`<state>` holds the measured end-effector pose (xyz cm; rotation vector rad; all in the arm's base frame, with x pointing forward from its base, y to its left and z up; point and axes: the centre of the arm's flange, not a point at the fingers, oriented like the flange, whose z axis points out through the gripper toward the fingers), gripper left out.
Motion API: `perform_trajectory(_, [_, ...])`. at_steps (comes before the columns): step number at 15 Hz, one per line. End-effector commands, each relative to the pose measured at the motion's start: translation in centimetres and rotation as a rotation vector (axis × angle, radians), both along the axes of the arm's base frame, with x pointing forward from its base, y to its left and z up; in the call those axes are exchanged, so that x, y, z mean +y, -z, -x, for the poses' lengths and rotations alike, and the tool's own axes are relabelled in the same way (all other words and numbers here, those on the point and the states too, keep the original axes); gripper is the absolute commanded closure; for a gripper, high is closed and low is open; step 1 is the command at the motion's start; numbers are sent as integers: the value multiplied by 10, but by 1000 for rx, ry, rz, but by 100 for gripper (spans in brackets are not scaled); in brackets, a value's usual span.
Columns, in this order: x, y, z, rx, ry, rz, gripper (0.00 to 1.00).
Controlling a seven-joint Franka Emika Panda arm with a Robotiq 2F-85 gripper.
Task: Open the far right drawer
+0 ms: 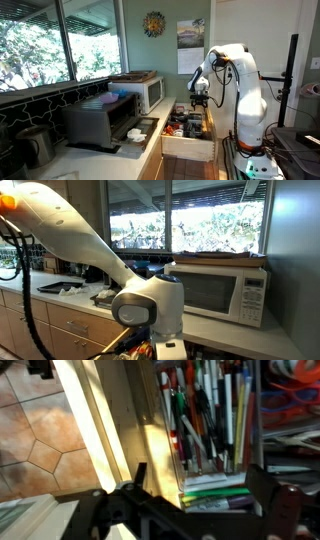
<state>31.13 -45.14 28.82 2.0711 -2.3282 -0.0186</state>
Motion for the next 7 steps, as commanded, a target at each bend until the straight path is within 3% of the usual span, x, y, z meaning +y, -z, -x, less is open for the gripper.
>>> perform_trajectory(1, [9,-29,0,-192,-17,58,0])
perform_trajectory(5, [39,-36,-20,-357,-160,58,0])
perform_trajectory(6, [22,-43,-26,-275,-104,75,0])
perform_trajectory(7, [30,-44,-31,-302,-130,73,0])
